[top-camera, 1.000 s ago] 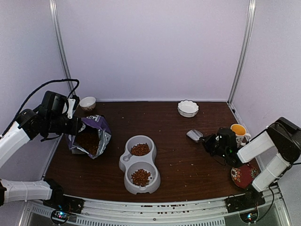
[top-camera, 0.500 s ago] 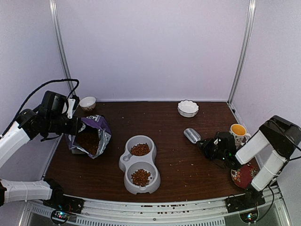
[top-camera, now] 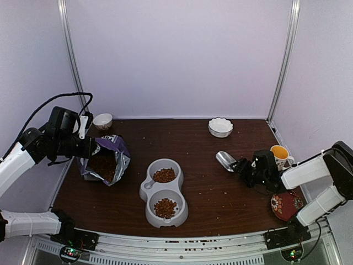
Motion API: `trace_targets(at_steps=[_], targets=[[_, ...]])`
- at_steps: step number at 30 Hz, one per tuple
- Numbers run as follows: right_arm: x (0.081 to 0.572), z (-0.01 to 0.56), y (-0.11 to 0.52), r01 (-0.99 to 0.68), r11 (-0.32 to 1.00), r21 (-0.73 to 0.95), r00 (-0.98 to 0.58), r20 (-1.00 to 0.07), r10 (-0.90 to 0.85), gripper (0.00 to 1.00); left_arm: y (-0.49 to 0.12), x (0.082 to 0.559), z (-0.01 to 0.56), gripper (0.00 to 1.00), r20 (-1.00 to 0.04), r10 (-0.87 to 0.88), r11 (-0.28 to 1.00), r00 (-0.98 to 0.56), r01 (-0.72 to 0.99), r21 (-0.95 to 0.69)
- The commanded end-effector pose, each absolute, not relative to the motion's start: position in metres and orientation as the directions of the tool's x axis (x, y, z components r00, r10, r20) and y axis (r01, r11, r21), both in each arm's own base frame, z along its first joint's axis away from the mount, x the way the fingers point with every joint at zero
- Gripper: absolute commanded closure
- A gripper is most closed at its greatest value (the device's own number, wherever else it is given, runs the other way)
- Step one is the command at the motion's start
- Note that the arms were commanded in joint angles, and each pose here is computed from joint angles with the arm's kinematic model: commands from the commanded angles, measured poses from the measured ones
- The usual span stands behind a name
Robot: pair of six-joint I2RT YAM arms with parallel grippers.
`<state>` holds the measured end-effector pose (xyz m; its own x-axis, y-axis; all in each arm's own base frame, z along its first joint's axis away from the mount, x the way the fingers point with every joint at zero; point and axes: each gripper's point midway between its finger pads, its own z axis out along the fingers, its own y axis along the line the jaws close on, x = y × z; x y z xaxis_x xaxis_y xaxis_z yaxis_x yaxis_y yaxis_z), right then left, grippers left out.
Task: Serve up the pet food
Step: Place the spatula at the center of the board.
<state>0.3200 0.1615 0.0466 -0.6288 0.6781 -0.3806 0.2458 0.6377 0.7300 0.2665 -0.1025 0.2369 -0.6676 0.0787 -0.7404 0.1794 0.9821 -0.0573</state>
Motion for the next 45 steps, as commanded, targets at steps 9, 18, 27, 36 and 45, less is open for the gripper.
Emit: trace_targets(at_steps=[9, 18, 27, 36, 45], targets=[[0.305, 0.060, 0.150, 0.245, 0.782, 0.574, -0.649, -0.502, 0.572, 0.00, -0.088, 0.279, 0.247, 1.00, -0.781, 0.049, 0.993, -0.623, 0.111, -0.027], [0.296, 0.090, 0.144, 0.222, 0.854, 0.470, -0.650, -0.581, 0.489, 0.00, -0.089, 0.278, 0.248, 1.00, -0.782, 0.047, 0.992, -0.621, 0.119, -0.035], [0.284, 0.131, 0.142, 0.173, 0.916, 0.361, -0.637, -0.668, 0.384, 0.00, -0.095, 0.277, 0.248, 1.00, -0.782, 0.055, 0.988, -0.621, 0.147, -0.048], [0.277, 0.149, 0.152, 0.117, 0.943, 0.311, -0.659, -0.686, 0.308, 0.00, -0.099, 0.277, 0.247, 1.00, -0.779, 0.058, 0.984, -0.625, 0.166, -0.060], [0.262, 0.115, 0.178, 0.069, 0.930, 0.361, -0.724, -0.624, 0.295, 0.00, -0.098, 0.277, 0.246, 1.00, -0.778, 0.057, 0.985, -0.625, 0.162, -0.058]])
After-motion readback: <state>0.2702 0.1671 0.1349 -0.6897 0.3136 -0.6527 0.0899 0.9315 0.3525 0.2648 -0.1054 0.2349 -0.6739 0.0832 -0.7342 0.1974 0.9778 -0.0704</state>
